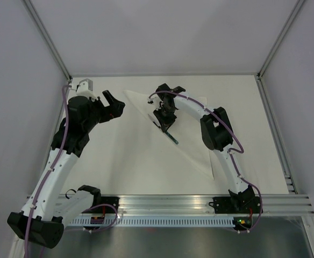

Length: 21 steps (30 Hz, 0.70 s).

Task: Fold the napkin, place the utensils inside, and roll it up
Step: Place the utensil onto the napkin

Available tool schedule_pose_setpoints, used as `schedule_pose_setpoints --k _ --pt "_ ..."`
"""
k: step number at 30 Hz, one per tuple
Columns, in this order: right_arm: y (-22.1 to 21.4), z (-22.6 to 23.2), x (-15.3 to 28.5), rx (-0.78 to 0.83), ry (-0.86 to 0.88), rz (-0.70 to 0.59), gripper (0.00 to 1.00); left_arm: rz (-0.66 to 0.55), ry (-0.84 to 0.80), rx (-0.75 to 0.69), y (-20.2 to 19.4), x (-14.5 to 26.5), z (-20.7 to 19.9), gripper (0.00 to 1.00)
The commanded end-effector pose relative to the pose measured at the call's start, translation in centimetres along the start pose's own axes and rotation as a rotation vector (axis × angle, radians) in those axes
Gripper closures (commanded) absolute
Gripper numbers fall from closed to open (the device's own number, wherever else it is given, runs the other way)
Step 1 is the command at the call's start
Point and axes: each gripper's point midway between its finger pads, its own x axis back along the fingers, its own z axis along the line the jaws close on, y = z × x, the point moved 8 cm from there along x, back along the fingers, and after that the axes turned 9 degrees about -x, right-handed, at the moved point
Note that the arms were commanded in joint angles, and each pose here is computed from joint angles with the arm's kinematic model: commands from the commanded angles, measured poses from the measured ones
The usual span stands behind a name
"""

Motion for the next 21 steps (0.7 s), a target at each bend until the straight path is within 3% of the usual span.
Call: schedule_pose_setpoints --k 1,5,12,17,21 --pt "0.0 0.0 1.5 -0.040 -0.074 -0.024 0.72 -0.016 -0.050 -0.014 0.3 -0.2 -0.4 0.00" --pt "0.6 0.8 3.9 -0.027 -0.055 -0.082 0.63 -0.026 -0.073 -0.020 0.3 -0.3 -0.5 0.00" --pt "1.7 1.7 8.9 -0.015 -0.030 -0.213 0.56 -0.063 -0.164 -0.046 0.5 -0.5 -1.3 0.00" --pt "1.6 -2.0 14.8 -0.115 -0.010 -0.364 0.56 -0.057 -0.322 -0.092 -1.1 -2.0 -3.4 0.02" --pt "-0.3 -7.4 19.6 -0.226 -0.003 -0.493 0.56 -0.056 -0.385 -0.234 -3.7 -3.1 -7.2 0.02"
